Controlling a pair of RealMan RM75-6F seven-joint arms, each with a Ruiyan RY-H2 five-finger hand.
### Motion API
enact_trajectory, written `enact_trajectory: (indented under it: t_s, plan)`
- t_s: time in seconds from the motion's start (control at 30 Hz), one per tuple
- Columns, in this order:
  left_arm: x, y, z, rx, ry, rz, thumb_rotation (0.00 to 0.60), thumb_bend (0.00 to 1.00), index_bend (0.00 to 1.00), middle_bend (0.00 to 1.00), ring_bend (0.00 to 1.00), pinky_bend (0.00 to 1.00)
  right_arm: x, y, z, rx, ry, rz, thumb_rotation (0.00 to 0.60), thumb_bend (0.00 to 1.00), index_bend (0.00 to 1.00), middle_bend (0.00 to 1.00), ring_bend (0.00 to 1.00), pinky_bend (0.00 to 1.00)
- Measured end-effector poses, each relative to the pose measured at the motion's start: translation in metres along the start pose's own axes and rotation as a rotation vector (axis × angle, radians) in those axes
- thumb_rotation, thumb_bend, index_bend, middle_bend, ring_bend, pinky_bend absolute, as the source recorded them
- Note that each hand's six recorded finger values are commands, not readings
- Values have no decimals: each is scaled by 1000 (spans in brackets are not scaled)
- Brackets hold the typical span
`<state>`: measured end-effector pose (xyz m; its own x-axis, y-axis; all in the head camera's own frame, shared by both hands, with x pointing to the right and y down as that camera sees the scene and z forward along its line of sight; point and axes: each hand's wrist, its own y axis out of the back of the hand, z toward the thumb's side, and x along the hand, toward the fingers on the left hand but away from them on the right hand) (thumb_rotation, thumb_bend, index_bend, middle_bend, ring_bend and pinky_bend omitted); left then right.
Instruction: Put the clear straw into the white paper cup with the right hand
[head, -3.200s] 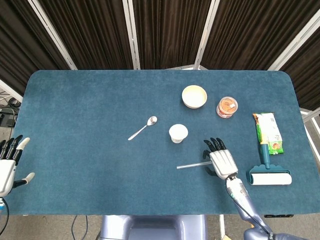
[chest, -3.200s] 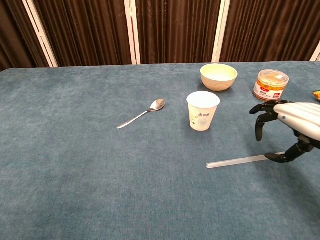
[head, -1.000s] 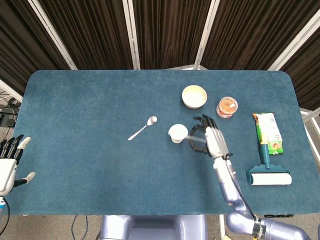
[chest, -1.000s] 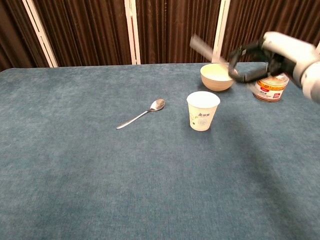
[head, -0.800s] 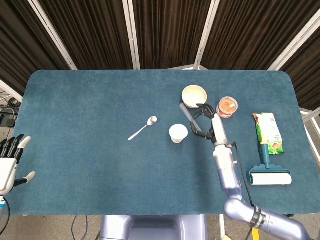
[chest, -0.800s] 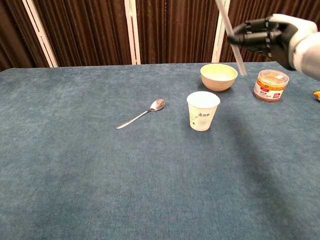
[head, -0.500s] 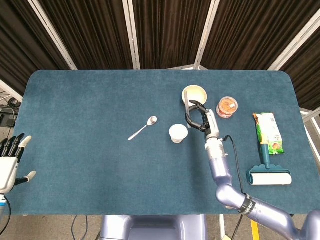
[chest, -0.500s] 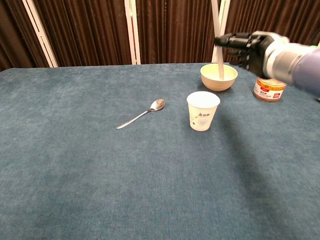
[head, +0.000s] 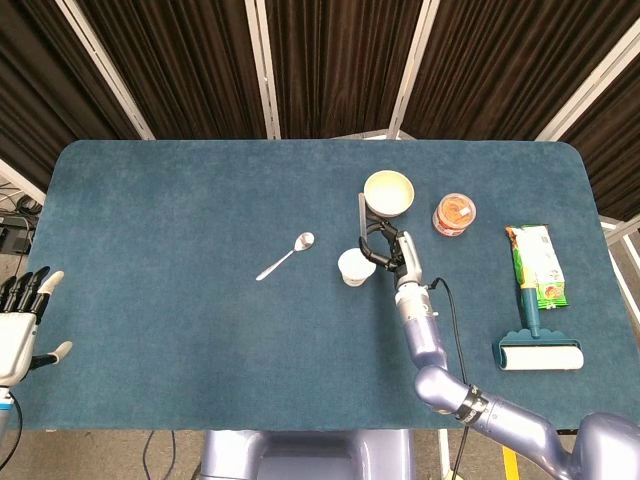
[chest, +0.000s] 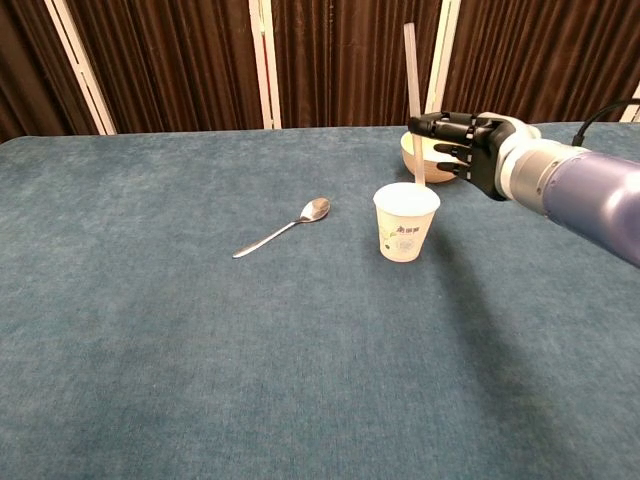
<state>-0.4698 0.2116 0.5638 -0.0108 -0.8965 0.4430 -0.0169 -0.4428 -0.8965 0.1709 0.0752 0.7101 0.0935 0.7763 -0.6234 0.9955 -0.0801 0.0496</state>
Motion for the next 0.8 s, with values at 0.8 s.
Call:
enact_trajectory:
  t_s: [0.8]
  plan:
    - [1, 0, 0, 0, 3, -5, 600, 166, 0, 0, 0, 0, 0, 1, -30, -83, 48, 26, 600, 245, 567, 143, 0, 0]
